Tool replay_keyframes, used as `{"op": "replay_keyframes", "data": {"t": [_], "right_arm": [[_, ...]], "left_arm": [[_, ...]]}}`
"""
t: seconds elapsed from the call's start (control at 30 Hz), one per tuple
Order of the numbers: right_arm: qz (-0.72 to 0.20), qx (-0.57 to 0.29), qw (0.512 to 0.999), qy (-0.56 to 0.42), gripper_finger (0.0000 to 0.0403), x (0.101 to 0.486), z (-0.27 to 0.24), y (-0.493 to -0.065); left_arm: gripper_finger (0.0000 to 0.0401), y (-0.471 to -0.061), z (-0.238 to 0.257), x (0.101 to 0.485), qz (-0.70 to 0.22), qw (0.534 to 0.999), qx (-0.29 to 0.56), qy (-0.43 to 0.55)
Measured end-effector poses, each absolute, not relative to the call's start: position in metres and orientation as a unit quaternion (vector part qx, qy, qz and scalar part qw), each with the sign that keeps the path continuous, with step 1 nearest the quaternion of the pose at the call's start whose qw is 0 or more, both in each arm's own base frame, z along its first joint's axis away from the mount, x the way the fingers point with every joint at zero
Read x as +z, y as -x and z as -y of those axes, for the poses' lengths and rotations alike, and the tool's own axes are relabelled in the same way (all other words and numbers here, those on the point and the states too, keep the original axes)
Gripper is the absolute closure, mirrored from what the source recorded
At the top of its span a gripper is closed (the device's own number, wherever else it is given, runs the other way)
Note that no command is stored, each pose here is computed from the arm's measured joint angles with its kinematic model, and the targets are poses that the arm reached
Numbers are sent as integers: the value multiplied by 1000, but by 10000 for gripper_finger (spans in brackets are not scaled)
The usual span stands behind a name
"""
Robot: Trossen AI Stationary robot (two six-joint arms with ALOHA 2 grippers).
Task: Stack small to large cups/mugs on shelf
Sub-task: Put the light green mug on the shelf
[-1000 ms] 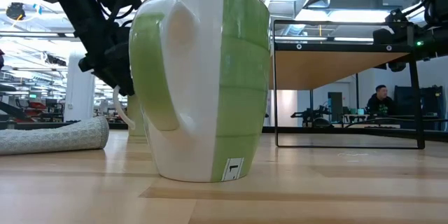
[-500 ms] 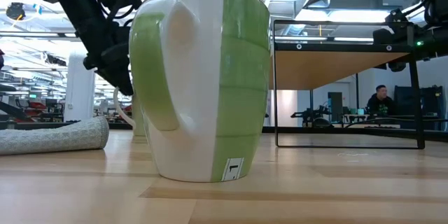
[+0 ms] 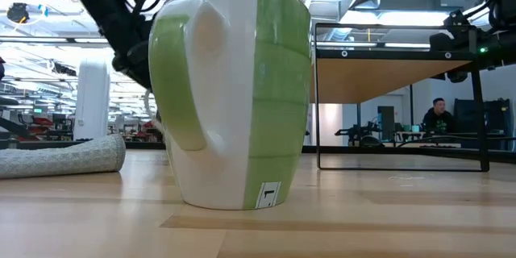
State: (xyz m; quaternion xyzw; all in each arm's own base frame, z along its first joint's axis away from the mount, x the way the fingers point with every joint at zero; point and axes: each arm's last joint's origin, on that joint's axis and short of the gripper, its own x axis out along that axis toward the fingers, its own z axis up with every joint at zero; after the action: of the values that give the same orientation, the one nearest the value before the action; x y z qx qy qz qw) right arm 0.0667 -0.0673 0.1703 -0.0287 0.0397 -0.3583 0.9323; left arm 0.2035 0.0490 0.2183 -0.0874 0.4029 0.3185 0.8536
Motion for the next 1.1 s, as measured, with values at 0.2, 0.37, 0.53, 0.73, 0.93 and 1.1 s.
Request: {"op": "replay_keyframes", "data": {"t": [0.2, 0.37, 0.53, 0.73, 0.93, 1.1], "right_arm": [[-40, -358, 932, 29, 343, 170, 67, -67], [-40, -358, 932, 29, 343, 170, 67, -67], [-40, -358, 932, 29, 343, 170, 67, -67], [-40, -358, 932, 28, 343, 170, 67, -67], [-41, -358, 932, 28, 343, 170, 67, -67], [-41, -358, 932, 28, 343, 170, 67, -67]], "left_arm": [[358, -212, -56, 245, -383, 874, 296, 57], [358, -218, -64, 275, -353, 895, 270, 32], [358, -221, -75, 302, -325, 917, 231, 28], [358, -233, -94, 322, -317, 929, 188, 35], [358, -262, -116, 334, -352, 919, 176, 16], [358, -295, -131, 347, -368, 917, 157, -16]]}}
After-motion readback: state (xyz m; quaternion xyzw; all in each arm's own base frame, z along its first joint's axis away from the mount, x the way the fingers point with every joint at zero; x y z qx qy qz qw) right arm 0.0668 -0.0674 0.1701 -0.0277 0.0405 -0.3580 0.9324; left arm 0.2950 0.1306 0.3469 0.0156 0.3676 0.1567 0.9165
